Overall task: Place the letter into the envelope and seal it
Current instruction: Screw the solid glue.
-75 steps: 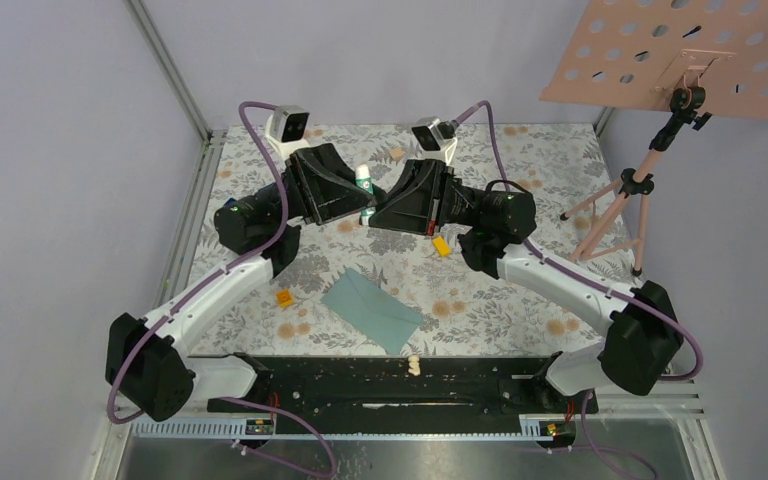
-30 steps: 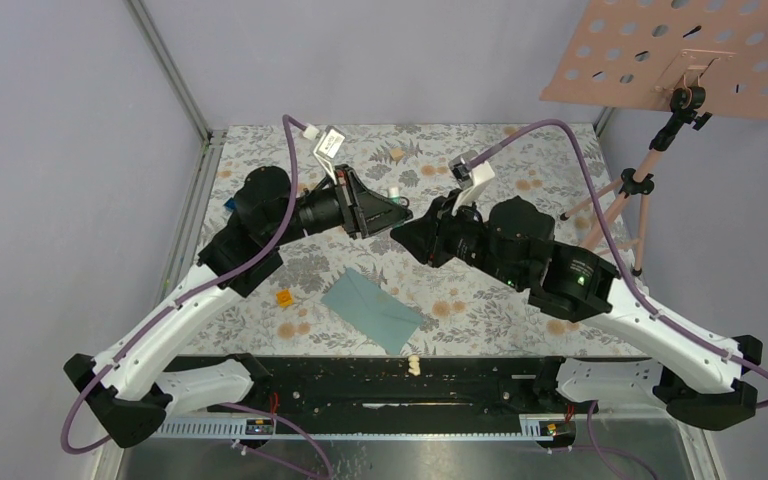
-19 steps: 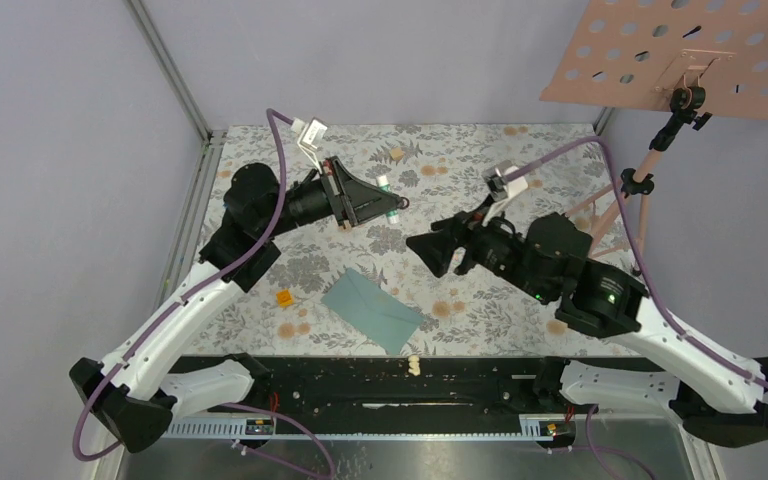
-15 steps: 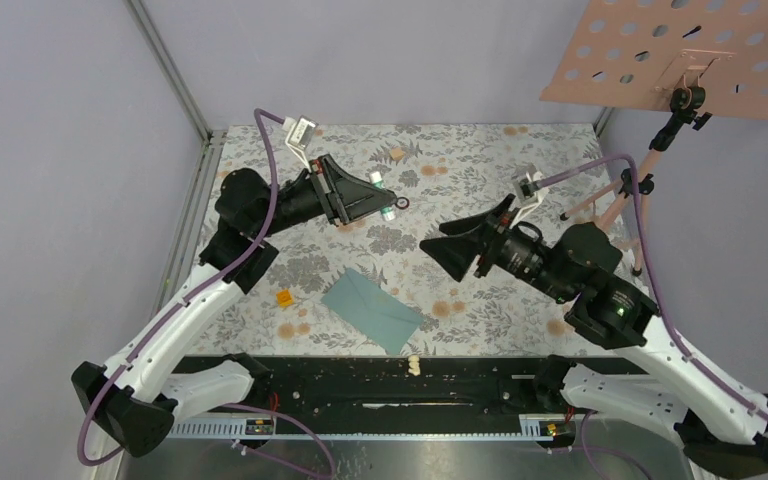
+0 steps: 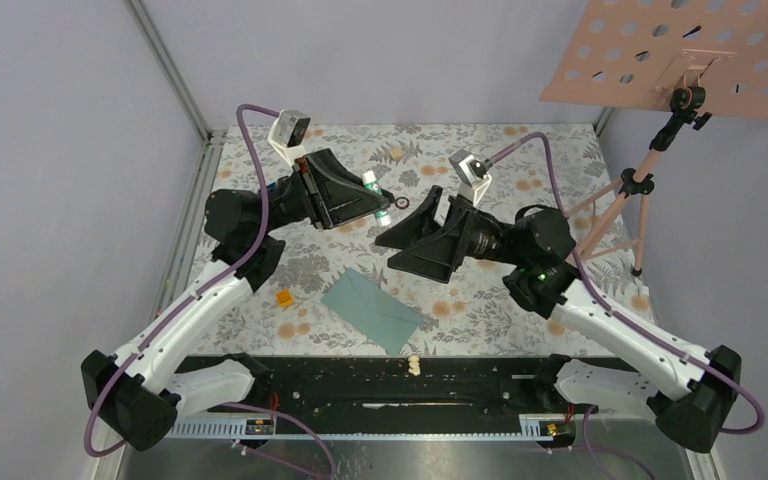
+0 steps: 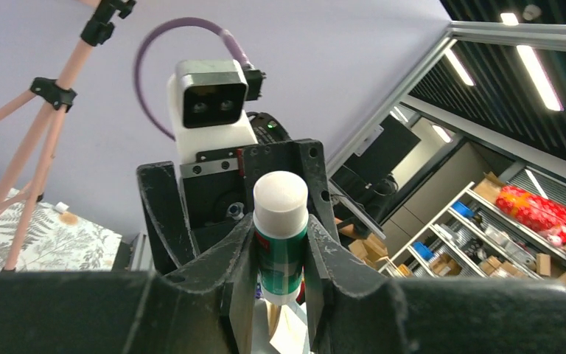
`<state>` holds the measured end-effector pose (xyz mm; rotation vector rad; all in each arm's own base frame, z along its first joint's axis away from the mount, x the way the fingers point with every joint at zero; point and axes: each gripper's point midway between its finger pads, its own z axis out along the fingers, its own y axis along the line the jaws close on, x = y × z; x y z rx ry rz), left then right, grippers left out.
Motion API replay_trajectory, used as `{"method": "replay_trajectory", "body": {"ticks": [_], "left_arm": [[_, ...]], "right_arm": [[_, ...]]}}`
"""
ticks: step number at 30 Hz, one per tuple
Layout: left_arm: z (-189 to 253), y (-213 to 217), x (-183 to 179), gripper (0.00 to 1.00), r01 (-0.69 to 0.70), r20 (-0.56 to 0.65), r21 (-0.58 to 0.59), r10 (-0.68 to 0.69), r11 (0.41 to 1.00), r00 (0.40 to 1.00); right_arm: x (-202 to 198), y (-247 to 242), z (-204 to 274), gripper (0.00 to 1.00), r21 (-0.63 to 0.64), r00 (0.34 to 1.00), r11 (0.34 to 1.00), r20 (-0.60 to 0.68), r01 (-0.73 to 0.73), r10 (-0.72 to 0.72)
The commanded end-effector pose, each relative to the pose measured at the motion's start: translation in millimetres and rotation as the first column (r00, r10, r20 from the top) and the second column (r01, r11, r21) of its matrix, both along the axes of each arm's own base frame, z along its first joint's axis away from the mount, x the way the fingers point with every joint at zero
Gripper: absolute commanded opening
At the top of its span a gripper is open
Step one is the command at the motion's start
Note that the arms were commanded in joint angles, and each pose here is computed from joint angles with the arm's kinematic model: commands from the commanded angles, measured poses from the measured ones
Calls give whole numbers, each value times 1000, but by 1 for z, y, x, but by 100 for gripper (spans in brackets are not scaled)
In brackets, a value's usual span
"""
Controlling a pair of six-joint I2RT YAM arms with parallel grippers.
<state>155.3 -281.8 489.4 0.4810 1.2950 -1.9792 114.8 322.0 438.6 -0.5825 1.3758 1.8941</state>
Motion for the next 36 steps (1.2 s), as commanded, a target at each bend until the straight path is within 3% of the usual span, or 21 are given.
{"method": "replay_trajectory", "body": {"ticks": [1,9,13,24,31,33,36], "left_arm": [[19,10,-21,0,90,81,-81,-83,993,993],[19,10,-25,0,117,79,-88,-110,989,991],[17,10,-24,0,112,79,-81,-106,990,991],[17,9,-25,0,114,84,-72,-108,991,991],[15,10,-27,0,118,97,-62,-112,991,989],[16,10,-31,0,126,115,-48,-120,991,986],[15,10,-32,0,125,128,-36,-120,992,985]], "right_arm": [[-31,-14,53,86,196,979,961,98,-194,178],[-35,-9,79,76,304,926,875,100,-377,365],[-32,-8,79,69,314,926,871,96,-377,366],[-26,-4,75,34,321,927,872,66,-370,369],[-21,1,71,24,322,925,872,31,-367,378],[-20,2,71,23,322,924,872,28,-368,380],[-22,1,72,40,324,921,867,35,-379,389]]}}
